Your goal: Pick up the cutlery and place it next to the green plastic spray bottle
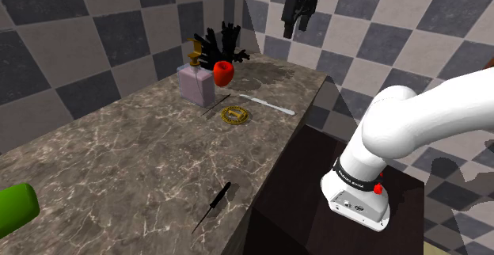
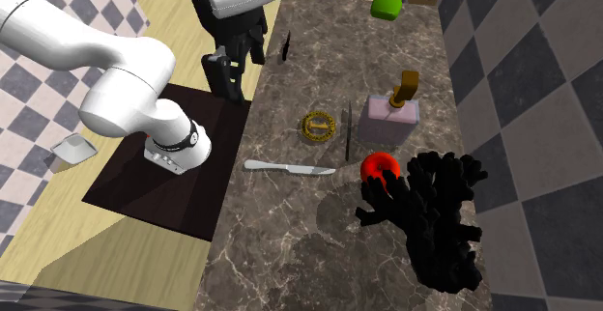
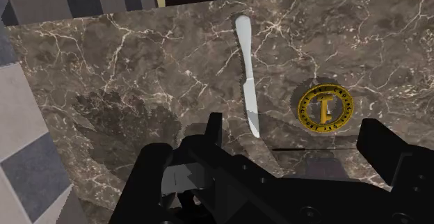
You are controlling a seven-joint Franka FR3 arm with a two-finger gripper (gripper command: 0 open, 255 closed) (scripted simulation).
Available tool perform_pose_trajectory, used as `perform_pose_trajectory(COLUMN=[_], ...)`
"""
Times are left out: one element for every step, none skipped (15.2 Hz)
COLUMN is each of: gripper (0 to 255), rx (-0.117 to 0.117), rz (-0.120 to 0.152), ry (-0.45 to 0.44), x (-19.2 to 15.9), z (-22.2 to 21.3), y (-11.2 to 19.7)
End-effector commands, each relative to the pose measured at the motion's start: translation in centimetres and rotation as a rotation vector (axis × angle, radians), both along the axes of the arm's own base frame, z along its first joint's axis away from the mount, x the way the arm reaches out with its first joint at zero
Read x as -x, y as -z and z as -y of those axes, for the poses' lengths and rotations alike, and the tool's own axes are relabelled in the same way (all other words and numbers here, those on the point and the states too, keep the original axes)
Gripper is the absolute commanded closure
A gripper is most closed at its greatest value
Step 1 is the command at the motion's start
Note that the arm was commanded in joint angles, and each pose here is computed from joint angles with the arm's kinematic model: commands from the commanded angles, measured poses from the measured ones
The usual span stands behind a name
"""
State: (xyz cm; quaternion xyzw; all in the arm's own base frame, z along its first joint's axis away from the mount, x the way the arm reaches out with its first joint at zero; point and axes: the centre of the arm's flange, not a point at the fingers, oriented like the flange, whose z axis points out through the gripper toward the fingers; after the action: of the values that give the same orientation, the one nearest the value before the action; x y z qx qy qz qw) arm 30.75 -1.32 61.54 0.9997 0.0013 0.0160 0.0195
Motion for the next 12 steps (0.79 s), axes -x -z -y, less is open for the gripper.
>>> perform_pose_trajectory(gripper=[0,0,0,0,0,0,0,0,0,0,0,0], rx=[0.0,-0.001,-0.003,-0.004,-0.006,-0.007,-0.008,-0.01,-0.011,-0.013,-0.014,-0.015], rz=[0.0,-0.002,-0.004,-0.006,-0.008,-0.01,-0.013,-0.015,-0.017,-0.019,-0.021,-0.023], ry=[0.0,-0.009,-0.019,-0.028,-0.038,-0.047,-0.056,-0.066,-0.075,-0.085,-0.094,-0.103], x=[0.0,-0.4,-0.8,-1.2,-1.7,-2.1,-2.5,-2.9,-3.3,-3.7,-4.1,-4.5], z=[0.0,0.2,0.4,0.6,0.7,0.9,1.1,1.2,1.4,1.5,1.7,1.8], y=[0.0,1.2,2.5,3.7,5.0,6.3,7.5,8.8,10.0,11.3,12.5,13.8])
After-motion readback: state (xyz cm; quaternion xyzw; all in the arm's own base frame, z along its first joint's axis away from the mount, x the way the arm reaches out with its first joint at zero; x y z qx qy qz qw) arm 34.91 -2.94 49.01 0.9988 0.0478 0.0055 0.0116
